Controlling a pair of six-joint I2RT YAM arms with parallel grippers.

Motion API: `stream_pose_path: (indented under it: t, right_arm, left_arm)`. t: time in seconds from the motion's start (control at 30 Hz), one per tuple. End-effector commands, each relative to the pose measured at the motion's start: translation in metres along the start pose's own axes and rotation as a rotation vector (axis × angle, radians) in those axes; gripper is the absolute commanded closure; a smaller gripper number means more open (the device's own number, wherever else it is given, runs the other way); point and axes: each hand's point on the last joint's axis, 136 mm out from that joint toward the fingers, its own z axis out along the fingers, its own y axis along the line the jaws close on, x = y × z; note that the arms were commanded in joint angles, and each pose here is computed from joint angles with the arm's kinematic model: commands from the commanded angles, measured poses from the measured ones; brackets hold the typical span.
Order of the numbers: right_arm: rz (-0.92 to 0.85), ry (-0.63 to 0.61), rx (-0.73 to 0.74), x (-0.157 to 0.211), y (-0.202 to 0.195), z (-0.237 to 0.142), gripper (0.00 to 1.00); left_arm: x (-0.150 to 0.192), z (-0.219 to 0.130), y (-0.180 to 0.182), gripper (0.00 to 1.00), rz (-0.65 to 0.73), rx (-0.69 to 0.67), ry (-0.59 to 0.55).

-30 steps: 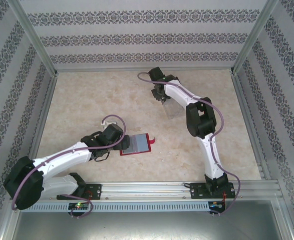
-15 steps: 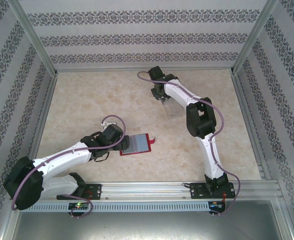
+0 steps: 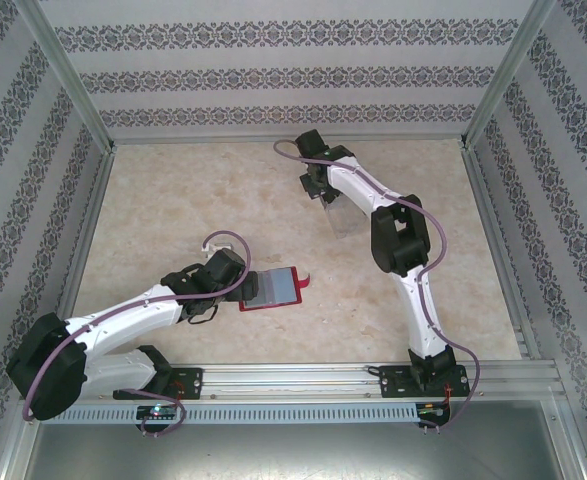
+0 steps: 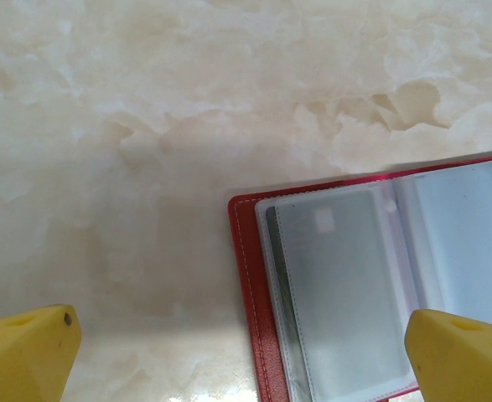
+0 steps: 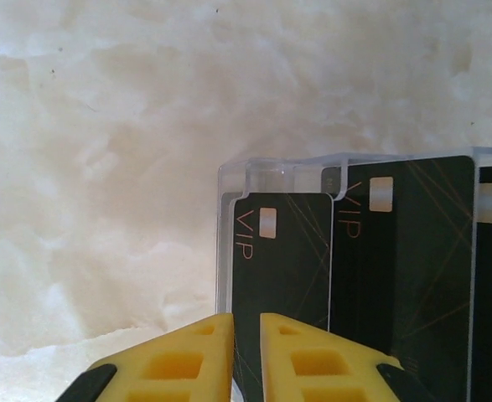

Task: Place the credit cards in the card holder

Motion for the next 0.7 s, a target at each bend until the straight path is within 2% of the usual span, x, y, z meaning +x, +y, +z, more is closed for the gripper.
stream_pose_path:
  t: [0.0,0.07,0.3,0.67]
  right_arm:
    - [0.02,0.022,-0.006,0.003,-0.002,0.003,0.8]
    - [0.024,0.008,0.002,0.001,-0.006,-0.002,0.75]
    - [0.036,-0.042,0.026,-0.01,-0.015,-0.019,0.7]
    - [0.036,-0.01,0.094,-0.002,-0.03,-0.01,0.68]
  left_arm:
    - [-0.006,-0.002,0.004,0.0,-0.008,-0.01,-0.025]
    - [-0.006,-0.002,0.004,0.0,-0.007,-0.009,-0.023]
    - [-0.007,-0.001,0.002,0.0,-0.005,-0.004,-0.024]
    - [-0.007,-0.001,0.001,0.0,-0.003,-0.003,-0.022]
